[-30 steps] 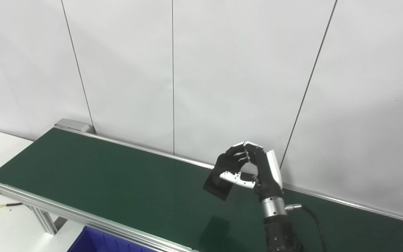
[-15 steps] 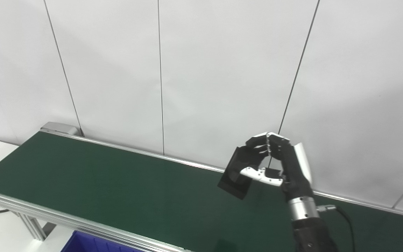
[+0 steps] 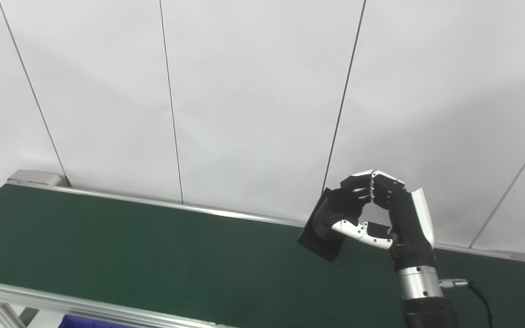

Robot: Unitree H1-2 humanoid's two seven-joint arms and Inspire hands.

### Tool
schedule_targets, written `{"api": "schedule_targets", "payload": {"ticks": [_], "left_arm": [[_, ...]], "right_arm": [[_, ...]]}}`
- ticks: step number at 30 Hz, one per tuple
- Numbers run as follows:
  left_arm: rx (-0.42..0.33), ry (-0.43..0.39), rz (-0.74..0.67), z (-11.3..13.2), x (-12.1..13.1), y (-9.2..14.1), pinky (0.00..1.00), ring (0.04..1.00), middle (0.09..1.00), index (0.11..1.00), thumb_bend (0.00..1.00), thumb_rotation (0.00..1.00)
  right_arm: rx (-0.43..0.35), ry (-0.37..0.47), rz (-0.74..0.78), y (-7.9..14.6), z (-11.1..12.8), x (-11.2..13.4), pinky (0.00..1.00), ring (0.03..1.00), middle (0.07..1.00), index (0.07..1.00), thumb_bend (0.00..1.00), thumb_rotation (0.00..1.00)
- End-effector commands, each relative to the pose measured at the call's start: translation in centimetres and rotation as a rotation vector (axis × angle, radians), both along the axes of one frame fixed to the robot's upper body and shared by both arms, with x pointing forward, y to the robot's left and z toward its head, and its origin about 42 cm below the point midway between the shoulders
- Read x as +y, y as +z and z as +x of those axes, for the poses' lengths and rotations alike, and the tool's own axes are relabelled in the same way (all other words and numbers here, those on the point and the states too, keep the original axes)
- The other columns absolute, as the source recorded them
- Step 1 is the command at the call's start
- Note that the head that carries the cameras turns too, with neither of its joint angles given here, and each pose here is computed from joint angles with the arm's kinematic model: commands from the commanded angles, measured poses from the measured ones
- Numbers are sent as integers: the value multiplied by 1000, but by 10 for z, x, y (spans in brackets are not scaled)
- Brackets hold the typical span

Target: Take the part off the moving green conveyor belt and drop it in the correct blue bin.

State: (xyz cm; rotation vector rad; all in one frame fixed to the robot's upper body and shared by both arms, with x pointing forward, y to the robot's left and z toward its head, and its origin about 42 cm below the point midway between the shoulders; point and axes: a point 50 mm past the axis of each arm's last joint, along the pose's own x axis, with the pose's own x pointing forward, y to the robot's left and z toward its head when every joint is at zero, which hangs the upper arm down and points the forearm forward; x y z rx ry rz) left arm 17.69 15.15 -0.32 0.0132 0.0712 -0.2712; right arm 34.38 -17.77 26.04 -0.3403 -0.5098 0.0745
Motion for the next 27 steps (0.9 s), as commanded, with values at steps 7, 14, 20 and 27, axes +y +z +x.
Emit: {"api": "schedule_targets", "payload": {"ticks": [7, 14, 20, 27], "left_arm": [[-80, 4, -40, 3, 8, 15, 699, 745, 788, 861, 768, 673], [-93, 11, -56, 4, 23, 20, 723, 760, 793, 861, 811, 702], [-116, 12, -53, 9, 37, 25, 707, 750, 788, 856, 825, 707], [-136, 5, -59, 11, 48, 30, 695, 745, 782, 855, 801, 677]], "right_arm": [[-63, -85, -13, 12, -36, -23, 355, 447, 493, 497, 502, 0], [-68, -119, -17, 17, -63, -34, 351, 445, 499, 500, 501, 0], [-46, -136, -21, 23, -86, -43, 336, 450, 513, 504, 499, 0], [-3, -147, -15, 13, -116, -47, 329, 456, 518, 504, 498, 0]]}}
